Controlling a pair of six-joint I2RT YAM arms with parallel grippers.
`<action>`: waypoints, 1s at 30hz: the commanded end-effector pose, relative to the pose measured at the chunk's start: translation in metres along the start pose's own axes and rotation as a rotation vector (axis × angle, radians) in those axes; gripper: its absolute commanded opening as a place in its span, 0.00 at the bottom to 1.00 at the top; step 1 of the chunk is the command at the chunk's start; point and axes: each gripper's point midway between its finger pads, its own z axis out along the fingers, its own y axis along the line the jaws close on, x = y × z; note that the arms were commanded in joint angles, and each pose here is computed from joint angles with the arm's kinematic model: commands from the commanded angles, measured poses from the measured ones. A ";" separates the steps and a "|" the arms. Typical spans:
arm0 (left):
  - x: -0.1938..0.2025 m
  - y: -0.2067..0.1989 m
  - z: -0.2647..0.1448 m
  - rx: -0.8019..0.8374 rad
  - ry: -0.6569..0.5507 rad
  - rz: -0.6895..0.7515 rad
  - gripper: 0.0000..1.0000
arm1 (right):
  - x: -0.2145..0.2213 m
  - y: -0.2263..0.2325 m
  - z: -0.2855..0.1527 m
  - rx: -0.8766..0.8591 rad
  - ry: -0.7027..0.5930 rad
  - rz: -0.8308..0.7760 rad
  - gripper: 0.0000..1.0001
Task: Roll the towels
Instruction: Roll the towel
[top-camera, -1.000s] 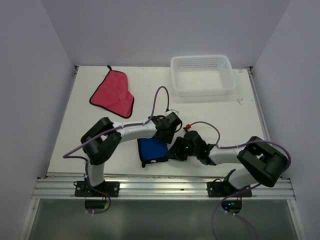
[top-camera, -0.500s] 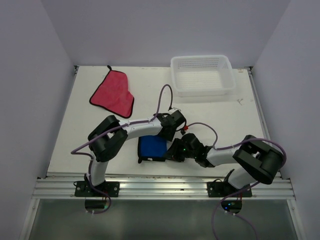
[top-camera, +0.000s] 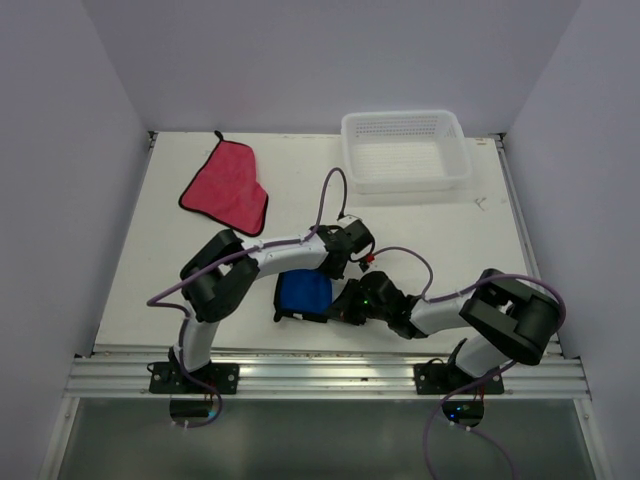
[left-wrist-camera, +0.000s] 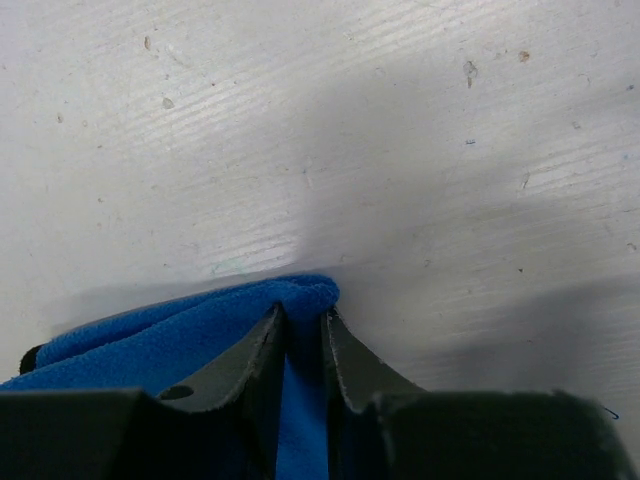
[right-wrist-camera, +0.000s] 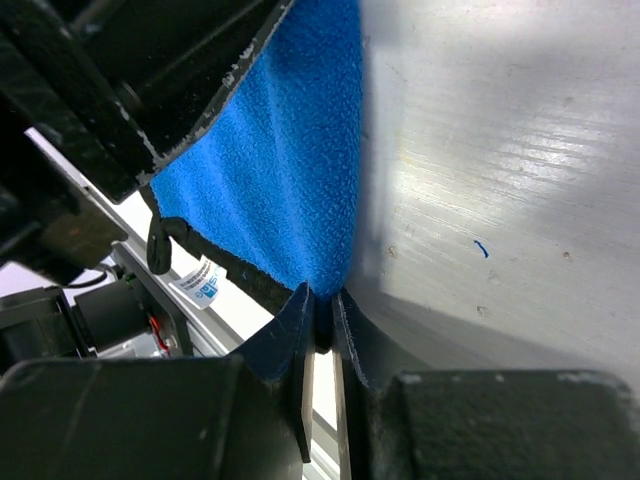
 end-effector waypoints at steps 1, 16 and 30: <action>0.021 0.003 0.015 -0.036 0.074 0.031 0.22 | 0.003 -0.040 -0.002 0.148 -0.015 -0.026 0.11; -0.003 -0.008 0.005 0.127 0.037 -0.100 0.14 | -0.019 -0.045 -0.032 0.305 -0.095 -0.282 0.02; -0.026 -0.004 0.000 0.308 -0.004 -0.269 0.03 | -0.026 -0.042 -0.050 0.420 -0.093 -0.535 0.00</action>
